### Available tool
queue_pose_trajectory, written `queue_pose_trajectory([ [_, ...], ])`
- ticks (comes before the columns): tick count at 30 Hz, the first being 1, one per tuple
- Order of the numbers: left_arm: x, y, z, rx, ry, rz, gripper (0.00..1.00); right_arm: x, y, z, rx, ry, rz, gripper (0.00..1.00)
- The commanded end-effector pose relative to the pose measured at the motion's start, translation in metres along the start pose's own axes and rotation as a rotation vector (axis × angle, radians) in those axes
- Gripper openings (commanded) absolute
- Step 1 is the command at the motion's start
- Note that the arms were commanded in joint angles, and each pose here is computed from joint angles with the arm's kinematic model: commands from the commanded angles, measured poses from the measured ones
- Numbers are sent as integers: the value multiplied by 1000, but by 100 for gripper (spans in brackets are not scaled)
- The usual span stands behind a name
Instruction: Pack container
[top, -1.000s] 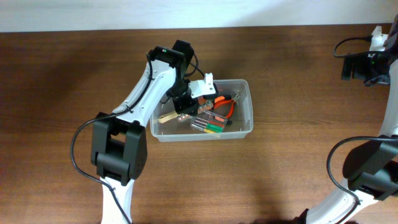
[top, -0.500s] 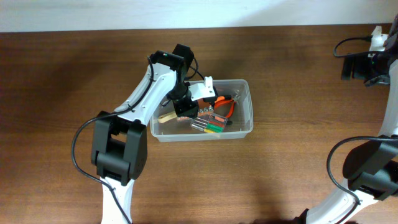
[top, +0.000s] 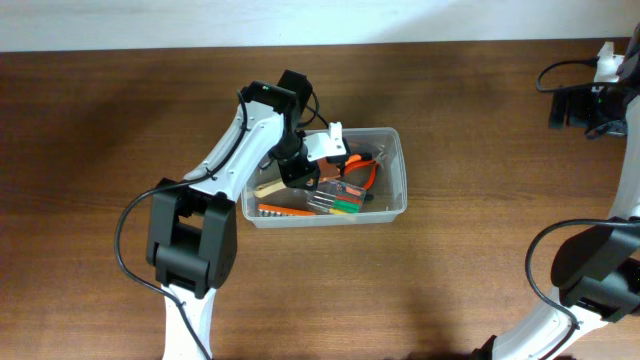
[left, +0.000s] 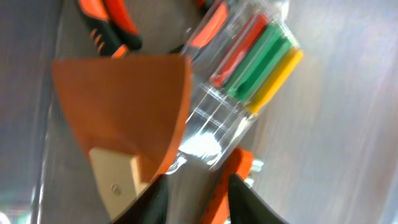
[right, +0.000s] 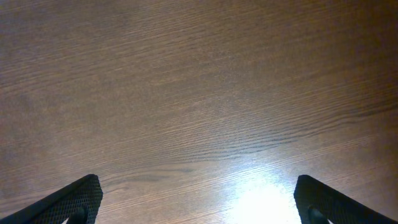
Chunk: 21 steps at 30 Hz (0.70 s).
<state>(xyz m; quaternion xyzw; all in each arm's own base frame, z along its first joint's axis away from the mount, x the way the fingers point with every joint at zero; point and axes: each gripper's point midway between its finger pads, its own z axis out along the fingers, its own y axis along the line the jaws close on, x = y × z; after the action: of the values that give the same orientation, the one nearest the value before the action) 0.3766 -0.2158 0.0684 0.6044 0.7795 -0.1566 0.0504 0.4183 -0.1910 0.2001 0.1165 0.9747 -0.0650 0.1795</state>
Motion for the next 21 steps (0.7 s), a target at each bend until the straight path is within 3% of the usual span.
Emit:
queue_pose_trajectory([
  [1,1,27,-18,-137,58,-19,42,0,2,3,-8,4,-6,99],
  [5,-13,68,-74,-393,73,-78,52,0,2,3,-8,4,-6,99],
  [6,-18,76,-90,-448,62,-84,67,0,2,3,-8,4,-6,99],
  [7,-24,83,-109,-510,43,-93,99,0,2,3,-8,4,-6,99],
  [14,-56,96,-237,-811,-164,-189,99,0,2,3,-8,4,-6,99],
  [21,-15,67,-320,-898,-236,-311,99,0,2,3,-8,4,-6,99],
])
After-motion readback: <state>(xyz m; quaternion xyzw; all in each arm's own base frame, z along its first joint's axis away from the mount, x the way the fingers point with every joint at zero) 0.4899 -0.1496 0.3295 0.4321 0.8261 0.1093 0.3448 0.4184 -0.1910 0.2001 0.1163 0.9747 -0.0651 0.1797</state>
